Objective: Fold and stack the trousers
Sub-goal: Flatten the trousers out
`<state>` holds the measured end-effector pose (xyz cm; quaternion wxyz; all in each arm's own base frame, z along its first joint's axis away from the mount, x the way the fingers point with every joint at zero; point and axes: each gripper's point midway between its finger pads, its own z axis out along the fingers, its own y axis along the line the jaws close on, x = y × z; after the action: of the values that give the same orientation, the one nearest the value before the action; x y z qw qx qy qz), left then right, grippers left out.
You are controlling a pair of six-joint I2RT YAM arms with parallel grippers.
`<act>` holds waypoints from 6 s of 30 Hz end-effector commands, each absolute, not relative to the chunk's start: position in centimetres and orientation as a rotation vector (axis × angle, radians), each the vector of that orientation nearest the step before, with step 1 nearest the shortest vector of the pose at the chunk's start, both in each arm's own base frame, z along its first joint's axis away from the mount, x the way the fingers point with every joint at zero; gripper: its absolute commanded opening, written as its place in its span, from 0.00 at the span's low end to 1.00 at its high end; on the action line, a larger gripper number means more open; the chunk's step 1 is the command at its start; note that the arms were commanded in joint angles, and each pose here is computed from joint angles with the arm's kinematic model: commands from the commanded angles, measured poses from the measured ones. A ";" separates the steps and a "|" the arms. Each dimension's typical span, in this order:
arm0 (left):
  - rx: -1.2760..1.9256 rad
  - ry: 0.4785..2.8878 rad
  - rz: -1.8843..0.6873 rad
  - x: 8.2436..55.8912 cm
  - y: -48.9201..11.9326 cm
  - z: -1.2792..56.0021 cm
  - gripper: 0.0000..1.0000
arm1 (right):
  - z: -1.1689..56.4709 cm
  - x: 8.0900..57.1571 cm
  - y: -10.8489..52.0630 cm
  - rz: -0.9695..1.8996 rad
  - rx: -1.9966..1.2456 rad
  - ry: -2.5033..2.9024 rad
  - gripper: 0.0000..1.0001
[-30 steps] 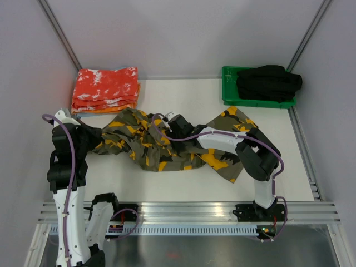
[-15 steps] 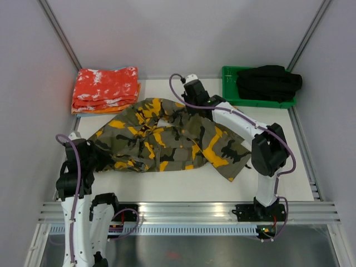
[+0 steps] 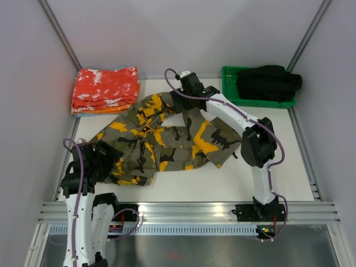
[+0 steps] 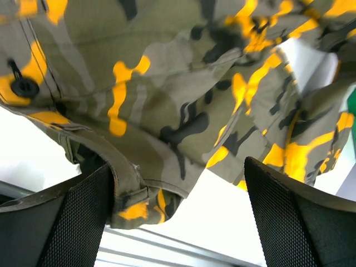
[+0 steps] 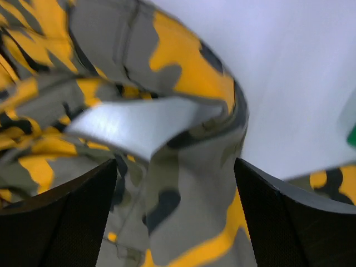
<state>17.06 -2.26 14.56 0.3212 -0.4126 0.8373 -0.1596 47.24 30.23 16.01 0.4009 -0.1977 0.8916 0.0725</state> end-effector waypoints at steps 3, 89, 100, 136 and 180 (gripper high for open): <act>-0.902 2.006 -0.331 19.8 0.0 22.9 1.00 | 19.8 43.0 22.2 0.185 -0.270 2.304 0.98; 0.331 2.455 -0.599 28.3 -43.1 7.0 0.86 | 20.4 46.0 2.4 0.402 0.381 2.180 0.96; 0.590 2.509 -0.701 21.6 -45.7 5.9 0.02 | 10.6 36.8 1.0 0.370 0.715 2.275 0.97; 0.398 2.569 -0.626 13.1 -34.2 8.6 0.02 | -1.3 29.9 2.8 0.239 0.629 2.573 0.64; 0.400 2.505 -0.606 14.1 -32.2 10.2 0.02 | 0.8 26.8 4.1 0.405 0.917 2.409 0.72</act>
<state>13.73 -32.61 10.02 0.2563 0.1539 0.9274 -0.2249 27.41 3.75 2.49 0.2902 0.3259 0.8880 0.1453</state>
